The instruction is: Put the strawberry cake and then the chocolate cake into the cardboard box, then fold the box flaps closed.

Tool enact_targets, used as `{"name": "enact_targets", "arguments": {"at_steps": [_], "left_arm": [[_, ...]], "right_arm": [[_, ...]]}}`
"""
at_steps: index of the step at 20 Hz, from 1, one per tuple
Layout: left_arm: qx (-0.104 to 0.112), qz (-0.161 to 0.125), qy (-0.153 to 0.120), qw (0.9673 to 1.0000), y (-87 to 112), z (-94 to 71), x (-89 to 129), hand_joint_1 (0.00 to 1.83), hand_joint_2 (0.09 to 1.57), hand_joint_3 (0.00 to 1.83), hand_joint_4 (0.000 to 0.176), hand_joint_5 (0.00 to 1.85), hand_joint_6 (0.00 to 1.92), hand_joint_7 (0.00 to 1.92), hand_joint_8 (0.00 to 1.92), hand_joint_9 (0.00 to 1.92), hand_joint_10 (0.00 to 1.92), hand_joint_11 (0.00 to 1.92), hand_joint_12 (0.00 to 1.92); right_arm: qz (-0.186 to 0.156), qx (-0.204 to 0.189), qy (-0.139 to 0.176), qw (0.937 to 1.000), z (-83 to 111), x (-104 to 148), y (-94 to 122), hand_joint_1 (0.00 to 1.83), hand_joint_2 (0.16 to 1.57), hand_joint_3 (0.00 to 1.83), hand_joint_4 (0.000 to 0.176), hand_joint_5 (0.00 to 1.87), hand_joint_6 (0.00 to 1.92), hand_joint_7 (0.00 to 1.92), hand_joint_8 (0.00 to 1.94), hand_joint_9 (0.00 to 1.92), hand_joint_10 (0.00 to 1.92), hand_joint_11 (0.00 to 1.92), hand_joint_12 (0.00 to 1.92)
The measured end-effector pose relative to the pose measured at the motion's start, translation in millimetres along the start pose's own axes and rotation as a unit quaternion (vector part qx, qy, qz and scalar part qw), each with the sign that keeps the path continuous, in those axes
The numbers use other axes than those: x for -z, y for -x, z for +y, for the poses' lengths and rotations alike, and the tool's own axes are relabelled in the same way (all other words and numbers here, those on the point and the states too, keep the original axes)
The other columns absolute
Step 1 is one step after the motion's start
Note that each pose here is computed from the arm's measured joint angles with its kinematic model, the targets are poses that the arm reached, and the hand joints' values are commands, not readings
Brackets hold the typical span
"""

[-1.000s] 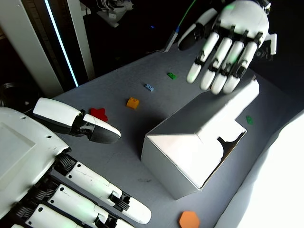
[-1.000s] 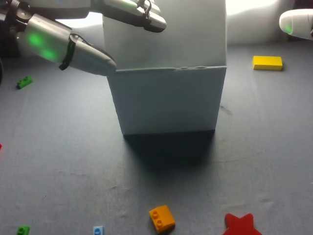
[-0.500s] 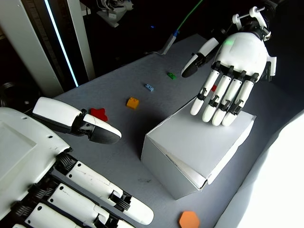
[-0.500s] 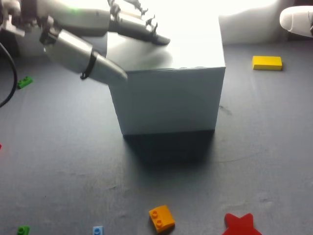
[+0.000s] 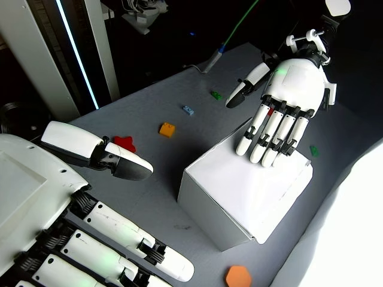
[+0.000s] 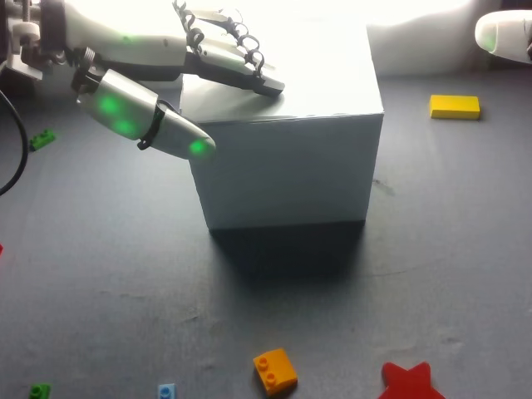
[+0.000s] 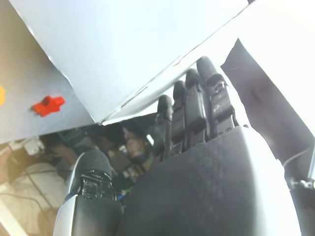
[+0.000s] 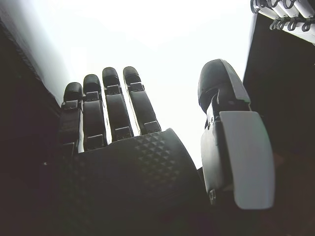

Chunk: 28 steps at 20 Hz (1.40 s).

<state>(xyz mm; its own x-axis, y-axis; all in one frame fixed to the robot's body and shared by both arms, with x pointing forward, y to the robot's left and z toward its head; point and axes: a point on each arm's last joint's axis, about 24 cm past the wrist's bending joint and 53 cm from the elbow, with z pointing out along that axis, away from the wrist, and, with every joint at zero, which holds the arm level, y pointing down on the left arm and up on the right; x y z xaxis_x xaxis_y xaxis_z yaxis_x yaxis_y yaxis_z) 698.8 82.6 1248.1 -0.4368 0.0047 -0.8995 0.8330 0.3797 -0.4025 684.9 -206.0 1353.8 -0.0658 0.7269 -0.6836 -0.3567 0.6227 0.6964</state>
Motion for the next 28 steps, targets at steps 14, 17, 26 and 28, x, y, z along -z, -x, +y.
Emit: {"name": "enact_targets", "arguments": {"at_steps": [14, 17, 26, 28], "left_arm": [[-0.009, -0.004, 0.041, 0.9991, 13.7, 9.4, 70.5, 0.0, 1.23, 0.0, 0.036, 0.13, 0.0, 0.17, 0.0, 0.21, 0.0, 0.0, 0.8], [-0.004, 0.019, 0.054, 0.9984, -8.9, 6.5, 97.5, 0.0, 1.23, 0.0, 0.036, 0.13, 0.0, 0.17, 0.0, 0.21, 0.0, 0.0, 0.8], [0.014, 0.076, 0.073, 0.9943, -63.4, -5.6, 144.0, 0.0, 1.23, 0.0, 0.036, 0.13, 0.0, 0.17, 0.0, 0.21, 0.0, 0.0, 0.8], [0.008, 0.053, 0.086, 0.9949, -51.0, -3.0, 161.1, 0.0, 1.23, 0.0, 0.036, 0.13, 0.0, 0.17, 0.0, 0.21, 0.0, 0.0, 0.8]], "right_arm": [[0.017, -0.002, 0.006, 0.9998, 6.6, 1.8, -11.3, 0.0, 1.24, 0.0, 0.0, 0.13, 0.0, 0.13, 0.0, 0.09, 0.01, 0.0, 0.12], [0.022, -0.003, 0.011, 0.9997, 12.3, 4.5, -16.5, 0.0, 1.24, 0.0, 0.0, 0.13, 0.0, 0.13, 0.0, 0.09, 0.01, 0.0, 0.12], [0.039, 0.003, 0.016, 0.9991, 17.9, 10.4, -29.7, 0.0, 1.24, 0.0, 0.0, 0.13, 0.0, 0.13, 0.0, 0.09, 0.01, 0.0, 0.12], [0.044, 0.007, 0.018, 0.9989, 20.3, 11.8, -34.0, 0.0, 1.24, 0.0, 0.0, 0.13, 0.0, 0.13, 0.0, 0.09, 0.01, 0.0, 0.12]]}}
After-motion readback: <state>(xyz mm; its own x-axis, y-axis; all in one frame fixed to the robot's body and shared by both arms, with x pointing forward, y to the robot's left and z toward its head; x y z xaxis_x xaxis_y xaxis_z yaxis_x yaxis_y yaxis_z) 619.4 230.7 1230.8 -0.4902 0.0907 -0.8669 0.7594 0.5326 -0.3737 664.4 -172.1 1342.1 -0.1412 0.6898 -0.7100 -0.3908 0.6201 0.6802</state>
